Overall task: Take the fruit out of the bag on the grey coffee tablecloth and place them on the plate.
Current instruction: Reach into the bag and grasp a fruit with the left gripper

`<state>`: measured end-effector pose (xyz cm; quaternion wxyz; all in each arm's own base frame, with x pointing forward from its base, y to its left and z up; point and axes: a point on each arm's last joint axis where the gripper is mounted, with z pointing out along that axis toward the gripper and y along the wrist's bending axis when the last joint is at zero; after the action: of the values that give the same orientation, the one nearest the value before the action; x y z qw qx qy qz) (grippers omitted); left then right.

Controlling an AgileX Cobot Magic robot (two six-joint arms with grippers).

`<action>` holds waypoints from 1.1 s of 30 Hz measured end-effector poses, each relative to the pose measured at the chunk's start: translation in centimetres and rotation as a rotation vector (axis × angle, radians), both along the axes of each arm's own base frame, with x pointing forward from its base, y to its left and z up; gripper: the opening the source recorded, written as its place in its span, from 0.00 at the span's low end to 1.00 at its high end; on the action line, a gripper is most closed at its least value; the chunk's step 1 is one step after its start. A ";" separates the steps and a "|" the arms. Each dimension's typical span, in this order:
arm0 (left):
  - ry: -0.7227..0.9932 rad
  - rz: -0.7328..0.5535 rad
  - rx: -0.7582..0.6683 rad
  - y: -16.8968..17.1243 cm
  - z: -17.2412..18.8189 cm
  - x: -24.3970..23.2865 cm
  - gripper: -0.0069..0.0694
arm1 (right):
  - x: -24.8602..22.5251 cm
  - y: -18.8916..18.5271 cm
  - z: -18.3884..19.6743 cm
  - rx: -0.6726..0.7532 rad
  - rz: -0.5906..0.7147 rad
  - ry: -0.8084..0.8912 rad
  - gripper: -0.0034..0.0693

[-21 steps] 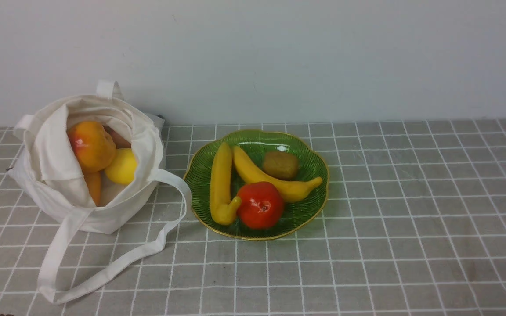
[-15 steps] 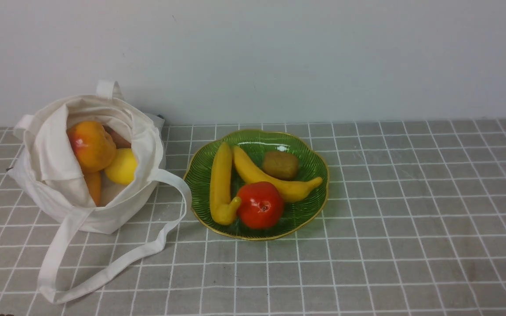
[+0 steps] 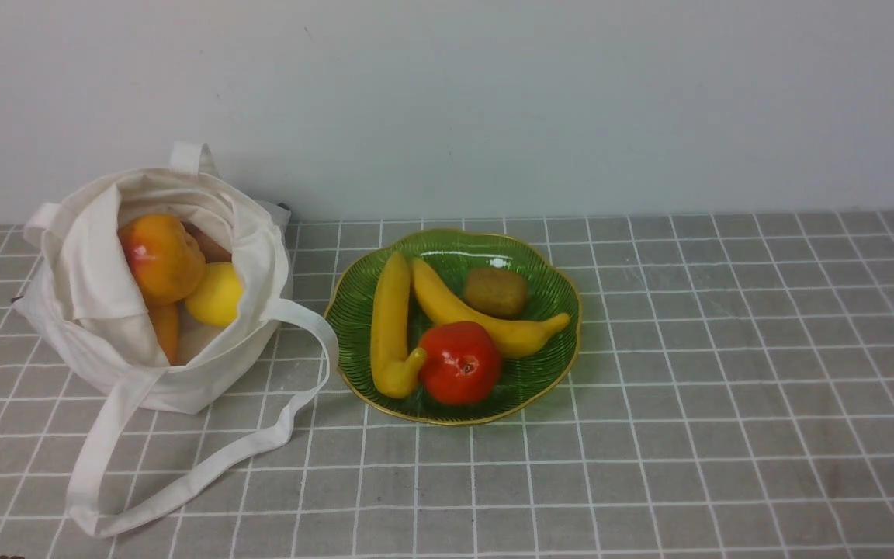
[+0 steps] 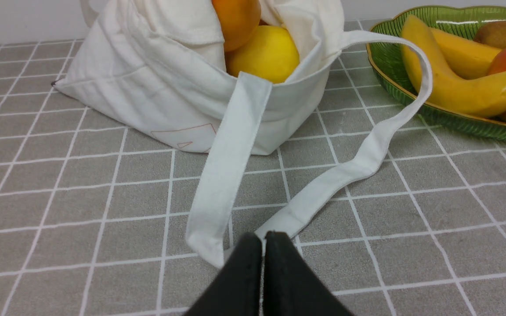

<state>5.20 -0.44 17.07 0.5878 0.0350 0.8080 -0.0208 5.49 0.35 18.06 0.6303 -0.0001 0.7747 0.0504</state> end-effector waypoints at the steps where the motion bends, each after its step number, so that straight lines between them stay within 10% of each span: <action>1: 0.000 0.000 0.000 0.0 0.0 0.0 0.08 | 0.0 0.0 0.0 0.000 0.000 0.000 0.03; 9: -0.022 0.001 -0.047 -0.1 0.2 0.1 0.08 | 0.0 0.0 0.0 0.000 0.000 0.000 0.03; 23: -0.504 0.143 -0.759 1.0 4.8 0.2 0.08 | 0.0 0.0 0.0 0.000 0.000 0.000 0.03; 33: -0.793 0.204 -0.788 2.5 7.8 -0.9 0.08 | 0.0 0.0 0.0 0.000 0.000 0.000 0.03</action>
<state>4.33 2.04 24.90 0.8139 -0.2601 0.4559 -0.2493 5.49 0.35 18.06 0.6303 -0.0001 0.7747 0.0504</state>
